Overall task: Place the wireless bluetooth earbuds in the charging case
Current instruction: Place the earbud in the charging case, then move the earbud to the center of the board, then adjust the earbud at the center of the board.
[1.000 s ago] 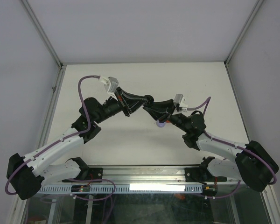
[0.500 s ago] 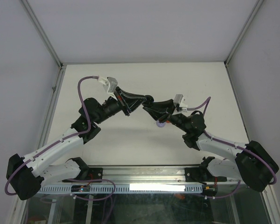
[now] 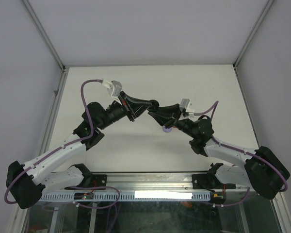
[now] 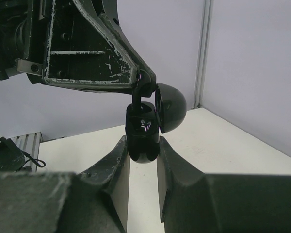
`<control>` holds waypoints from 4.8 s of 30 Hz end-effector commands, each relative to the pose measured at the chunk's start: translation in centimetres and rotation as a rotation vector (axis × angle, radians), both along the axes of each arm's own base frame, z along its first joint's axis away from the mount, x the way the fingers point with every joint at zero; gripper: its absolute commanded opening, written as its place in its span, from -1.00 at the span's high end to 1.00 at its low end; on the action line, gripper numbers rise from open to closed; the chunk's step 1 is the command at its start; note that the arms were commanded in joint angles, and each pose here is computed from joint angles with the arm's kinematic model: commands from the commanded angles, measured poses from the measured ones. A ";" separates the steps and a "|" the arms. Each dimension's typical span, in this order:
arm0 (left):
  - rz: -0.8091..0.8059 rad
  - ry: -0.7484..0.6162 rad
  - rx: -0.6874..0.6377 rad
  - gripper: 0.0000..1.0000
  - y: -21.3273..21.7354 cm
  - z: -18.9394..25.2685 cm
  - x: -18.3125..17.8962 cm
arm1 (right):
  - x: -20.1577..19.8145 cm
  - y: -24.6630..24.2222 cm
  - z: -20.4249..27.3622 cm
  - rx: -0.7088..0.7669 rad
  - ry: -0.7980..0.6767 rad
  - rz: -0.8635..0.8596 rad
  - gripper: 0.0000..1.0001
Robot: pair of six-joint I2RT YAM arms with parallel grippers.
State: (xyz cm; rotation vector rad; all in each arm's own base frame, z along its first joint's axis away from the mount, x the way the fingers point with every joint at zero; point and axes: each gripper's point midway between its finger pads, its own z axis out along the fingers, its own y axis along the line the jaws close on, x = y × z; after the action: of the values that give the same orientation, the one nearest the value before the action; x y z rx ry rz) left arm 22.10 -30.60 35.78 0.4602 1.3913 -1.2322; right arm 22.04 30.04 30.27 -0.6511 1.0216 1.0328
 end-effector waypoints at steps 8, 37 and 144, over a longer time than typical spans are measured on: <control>0.018 0.036 0.018 0.72 0.3 -1.4 -0.4 | -0.7 -1.0 3.5 0.082 -0.094 -0.019 1.00; 0.807 0.407 0.458 -0.27 14.2 -10.8 9.0 | 0.9 -2.2 -1.3 -0.044 -0.022 -0.143 1.00; 0.680 0.957 0.886 0.03 12.0 -28.8 8.7 | 0.5 -6.1 -3.8 -0.121 0.008 -0.280 1.00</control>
State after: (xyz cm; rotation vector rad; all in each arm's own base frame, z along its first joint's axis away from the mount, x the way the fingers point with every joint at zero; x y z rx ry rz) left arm 30.35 -16.18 6.22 0.0023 2.6529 -0.0079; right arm 22.55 24.03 25.36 -0.5940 1.1875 0.7291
